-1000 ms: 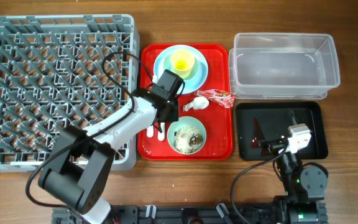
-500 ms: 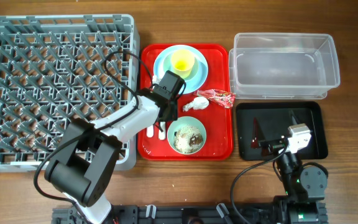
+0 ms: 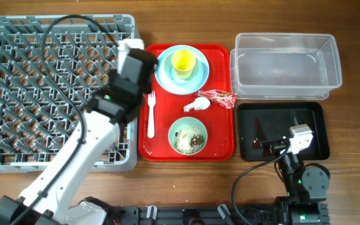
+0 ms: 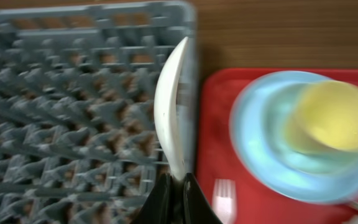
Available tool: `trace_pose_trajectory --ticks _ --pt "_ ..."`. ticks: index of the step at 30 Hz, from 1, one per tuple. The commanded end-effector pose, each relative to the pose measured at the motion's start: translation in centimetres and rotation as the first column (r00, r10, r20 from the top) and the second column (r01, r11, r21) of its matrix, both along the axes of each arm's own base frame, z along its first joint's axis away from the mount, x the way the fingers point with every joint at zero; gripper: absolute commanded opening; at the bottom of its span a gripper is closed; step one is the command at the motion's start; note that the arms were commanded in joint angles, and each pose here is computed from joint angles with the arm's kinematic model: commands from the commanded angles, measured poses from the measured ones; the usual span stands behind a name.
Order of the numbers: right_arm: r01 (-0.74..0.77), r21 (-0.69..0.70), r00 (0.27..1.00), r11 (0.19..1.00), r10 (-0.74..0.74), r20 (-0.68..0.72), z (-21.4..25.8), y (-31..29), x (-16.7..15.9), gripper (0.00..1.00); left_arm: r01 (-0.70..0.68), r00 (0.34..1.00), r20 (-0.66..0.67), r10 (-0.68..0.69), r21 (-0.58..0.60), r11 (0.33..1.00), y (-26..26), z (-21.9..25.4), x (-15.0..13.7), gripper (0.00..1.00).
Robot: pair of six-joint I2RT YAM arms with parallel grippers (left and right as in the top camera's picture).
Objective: Sort waste into correct bins and load items into the dishwasher rack
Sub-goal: 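Lift the spoon and insert it upright into the grey rack, then move the left gripper to the white fork and grasp it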
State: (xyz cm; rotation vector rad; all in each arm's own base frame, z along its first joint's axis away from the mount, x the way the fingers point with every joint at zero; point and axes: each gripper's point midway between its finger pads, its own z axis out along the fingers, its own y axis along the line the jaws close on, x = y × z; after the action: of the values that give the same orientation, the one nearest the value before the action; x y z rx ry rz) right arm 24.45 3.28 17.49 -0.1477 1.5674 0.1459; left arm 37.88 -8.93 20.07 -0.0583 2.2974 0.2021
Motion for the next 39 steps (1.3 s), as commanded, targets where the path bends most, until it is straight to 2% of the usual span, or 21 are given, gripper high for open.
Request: trace_pose_trajectory --ticks 1,5,9,19,20,21,22,23,27,31,32,34,35,37,39 --pt "0.009 0.004 1.000 1.000 -0.009 0.011 0.3 -0.2 0.0 1.00 -0.100 0.992 -0.068 0.104 0.051 0.994 4.2 -2.5 1.2 0.04" --pt "0.009 0.004 1.000 1.000 -0.009 0.011 0.3 -0.2 0.0 1.00 -0.077 0.977 -0.203 0.070 -0.029 0.997 4.2 -7.0 1.8 0.04" --pt "0.009 0.004 1.000 1.000 -0.009 0.011 0.3 -0.2 0.0 1.00 -0.035 0.970 -0.242 0.013 -0.090 0.995 2.8 -7.9 1.5 0.04" --pt "0.009 0.004 1.000 1.000 -0.009 0.012 0.3 -0.2 0.0 1.00 -0.019 0.922 -0.385 -0.029 -0.118 0.993 1.9 -12.2 -0.1 0.04" --pt "0.009 0.004 1.000 1.000 -0.009 0.011 0.3 -0.2 0.0 1.00 -0.018 0.924 -0.382 -0.029 -0.119 0.993 1.9 -12.1 0.0 0.13" --pt "0.009 0.004 1.000 1.000 -0.009 0.011 0.3 -0.2 0.0 1.00 -0.018 0.925 -0.378 -0.029 -0.121 0.993 1.9 -12.1 0.1 0.35" --pt "0.009 0.004 1.000 1.000 -0.009 0.012 0.3 -0.2 0.0 1.00 -0.017 0.929 -0.370 -0.030 -0.123 0.992 1.8 -12.0 0.3 0.45" --pt "0.009 0.004 1.000 1.000 -0.009 0.011 0.2 -0.2 0.0 1.00 -0.015 0.932 -0.360 -0.032 -0.126 0.992 1.8 -11.8 0.5 0.47" --pt "0.009 0.004 1.000 1.000 -0.009 0.011 0.3 -0.2 0.0 1.00 0.014 0.971 -0.231 -0.052 -0.163 0.986 1.3 -5.6 0.7 0.43" --pt "0.009 0.004 1.000 1.000 -0.009 0.011 0.2 -0.2 0.0 1.00 0.079 0.986 -0.119 -0.118 -0.295 0.952 -0.8 0.3 -2.3 0.37" --pt "0.009 0.004 1.000 1.000 -0.009 0.011 0.3 -0.2 0.0 1.00 0.074 0.985 -0.122 -0.125 -0.358 0.931 -1.6 1.2 -3.7 0.31" --pt "0.009 0.004 1.000 1.000 -0.009 0.011 0.3 -0.2 0.0 1.00 0.062 0.976 -0.165 -0.140 -0.408 0.911 -2.6 1.0 -5.2 0.27" --pt "0.009 0.004 1.000 1.000 -0.009 0.011 0.2 -0.2 0.0 1.00 0.048 0.964 -0.216 -0.153 -0.426 0.904 -3.2 0.1 -6.2 0.18" --pt "0.009 0.004 1.000 1.000 -0.009 0.012 0.3 -0.2 0.0 1.00 0.029 0.931 -0.320 -0.175 -0.413 0.910 -4.4 -2.0 -7.7 0.08" --pt "0.009 0.004 1.000 1.000 -0.009 0.011 0.3 -0.2 0.0 1.00 0.032 0.902 -0.385 -0.194 -0.388 0.921 -5.2 -3.8 -8.4 0.05"
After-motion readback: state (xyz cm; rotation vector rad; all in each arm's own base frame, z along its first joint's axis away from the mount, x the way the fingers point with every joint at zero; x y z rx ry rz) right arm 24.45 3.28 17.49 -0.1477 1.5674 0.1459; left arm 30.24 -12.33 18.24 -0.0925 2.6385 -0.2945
